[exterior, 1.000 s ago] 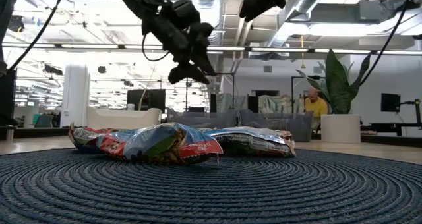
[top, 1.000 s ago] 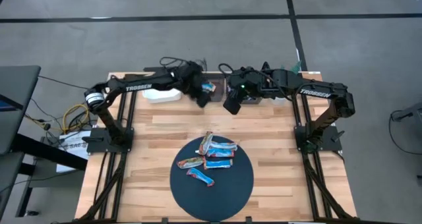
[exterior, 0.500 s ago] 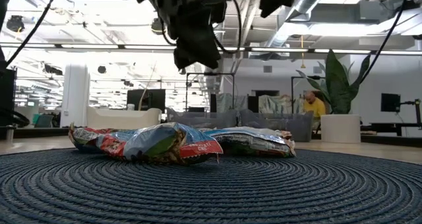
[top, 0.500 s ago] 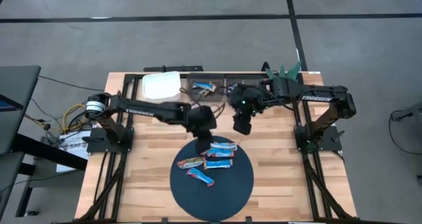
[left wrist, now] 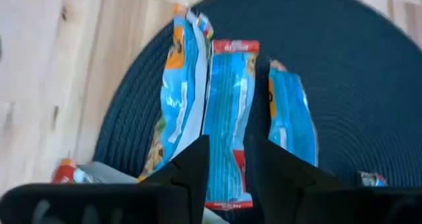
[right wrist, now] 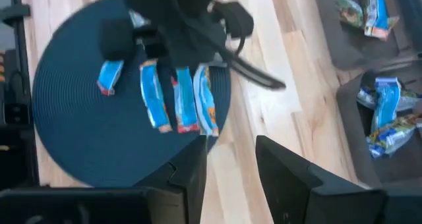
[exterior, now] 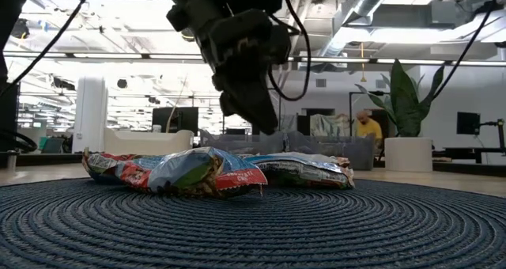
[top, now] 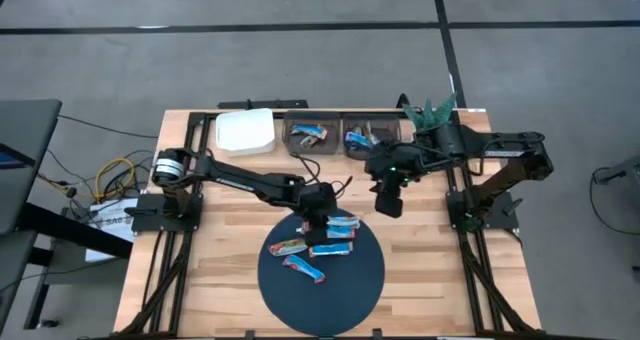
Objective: Pick and place Granola Bars by type
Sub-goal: Put the orange granola bar into the left black transparent bin
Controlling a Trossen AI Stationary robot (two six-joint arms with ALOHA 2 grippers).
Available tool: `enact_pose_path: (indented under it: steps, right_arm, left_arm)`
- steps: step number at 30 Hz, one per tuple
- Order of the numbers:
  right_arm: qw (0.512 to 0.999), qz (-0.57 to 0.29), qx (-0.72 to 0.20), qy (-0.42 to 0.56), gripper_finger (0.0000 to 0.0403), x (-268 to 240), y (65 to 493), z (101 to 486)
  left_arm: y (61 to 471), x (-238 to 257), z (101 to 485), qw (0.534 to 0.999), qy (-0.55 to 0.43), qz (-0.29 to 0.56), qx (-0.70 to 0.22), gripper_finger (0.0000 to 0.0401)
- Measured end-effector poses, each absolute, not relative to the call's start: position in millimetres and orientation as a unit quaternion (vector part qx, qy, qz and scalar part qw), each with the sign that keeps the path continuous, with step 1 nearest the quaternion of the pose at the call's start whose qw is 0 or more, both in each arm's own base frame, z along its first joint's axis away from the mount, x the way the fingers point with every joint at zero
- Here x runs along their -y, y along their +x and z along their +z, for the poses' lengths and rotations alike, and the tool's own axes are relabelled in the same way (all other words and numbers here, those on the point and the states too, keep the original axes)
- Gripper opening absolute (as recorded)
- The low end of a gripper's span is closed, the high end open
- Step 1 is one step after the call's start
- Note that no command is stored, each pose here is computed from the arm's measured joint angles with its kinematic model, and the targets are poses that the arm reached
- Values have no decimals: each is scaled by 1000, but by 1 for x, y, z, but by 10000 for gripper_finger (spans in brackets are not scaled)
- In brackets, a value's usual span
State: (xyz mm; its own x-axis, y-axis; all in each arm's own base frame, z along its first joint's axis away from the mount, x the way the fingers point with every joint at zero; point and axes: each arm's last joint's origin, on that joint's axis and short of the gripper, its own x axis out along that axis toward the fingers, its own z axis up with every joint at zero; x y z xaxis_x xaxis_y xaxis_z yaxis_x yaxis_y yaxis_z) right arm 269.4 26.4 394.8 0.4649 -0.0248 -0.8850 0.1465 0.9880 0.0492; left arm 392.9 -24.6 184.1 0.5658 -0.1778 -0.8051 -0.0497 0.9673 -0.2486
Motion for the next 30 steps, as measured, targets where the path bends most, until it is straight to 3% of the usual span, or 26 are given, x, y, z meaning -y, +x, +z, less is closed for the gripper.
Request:
enact_pose_path:
  steps: [6, 13, 21, 30]
  right_arm:
    - [834, -46, -548, 46, 123, -31, 256, 395]
    - [848, -16, -529, 37, 122, -46, 247, 372]
    - [896, -6, -432, 104, 122, -47, 201, 336]
    - [899, -9, -404, 168, 122, -48, 167, 300]
  left_arm:
    - [396, 18, 180, 882, -111, -10, -459, 155]
    - [396, 12, 179, 884, -89, -1, -459, 200]
    - [399, 14, 175, 885, -96, -19, -456, 201]
    - [402, 12, 155, 871, -83, -25, -483, 188]
